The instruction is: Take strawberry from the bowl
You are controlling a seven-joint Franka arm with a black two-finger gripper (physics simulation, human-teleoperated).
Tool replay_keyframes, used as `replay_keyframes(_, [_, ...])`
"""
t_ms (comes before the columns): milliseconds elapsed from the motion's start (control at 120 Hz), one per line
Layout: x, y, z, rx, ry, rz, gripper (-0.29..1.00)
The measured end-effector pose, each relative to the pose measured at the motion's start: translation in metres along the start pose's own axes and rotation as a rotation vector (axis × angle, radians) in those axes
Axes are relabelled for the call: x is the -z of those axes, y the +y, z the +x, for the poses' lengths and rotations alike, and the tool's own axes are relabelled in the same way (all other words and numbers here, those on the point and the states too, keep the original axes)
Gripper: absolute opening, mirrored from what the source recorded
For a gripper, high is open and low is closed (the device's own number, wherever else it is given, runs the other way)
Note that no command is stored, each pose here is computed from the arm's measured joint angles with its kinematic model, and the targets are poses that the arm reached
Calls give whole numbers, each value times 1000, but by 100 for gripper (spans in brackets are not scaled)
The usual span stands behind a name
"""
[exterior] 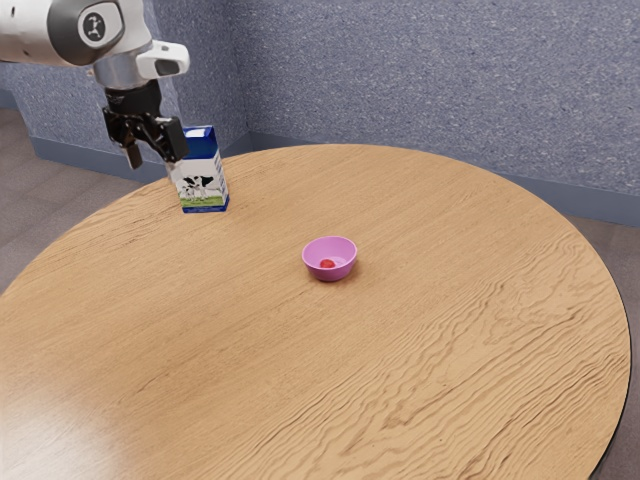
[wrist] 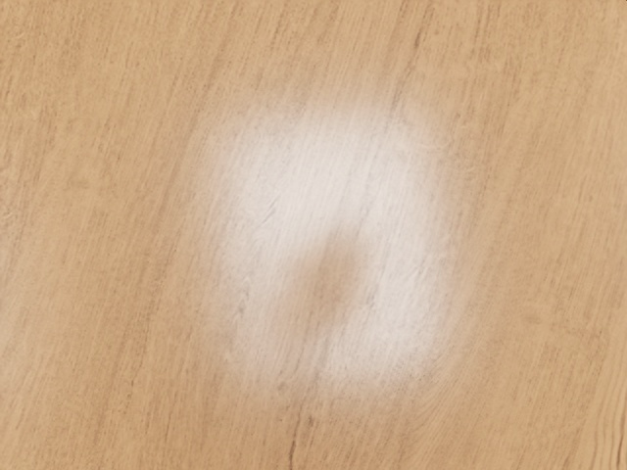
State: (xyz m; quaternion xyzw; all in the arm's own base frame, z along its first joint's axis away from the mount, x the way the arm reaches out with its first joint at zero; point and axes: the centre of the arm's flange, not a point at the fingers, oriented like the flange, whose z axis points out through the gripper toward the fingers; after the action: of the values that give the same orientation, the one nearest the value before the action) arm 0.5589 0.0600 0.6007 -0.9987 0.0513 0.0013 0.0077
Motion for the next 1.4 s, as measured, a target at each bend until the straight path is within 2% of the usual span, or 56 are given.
replay_keyframes(225, [-2,12,10,-34,3,-6,70])
replay_keyframes(425, [-30,76,120,-191,40,-41,70])
replay_keyframes(725, [-134,90,188,-236,-39,-57,70])
replay_keyframes(775, [-150,90,194,-244,-54,-52,66])
replay_keyframes(892, [-164,82,206,-279,-26,-21,43])
replay_keyframes(992, [-198,81,220,-313,-15,-25,33])
replay_keyframes(1083, [-227,85,231,-344,-2,-40,32])
replay_keyframes(1400, [-271,83,250,-399,96,-67,36])
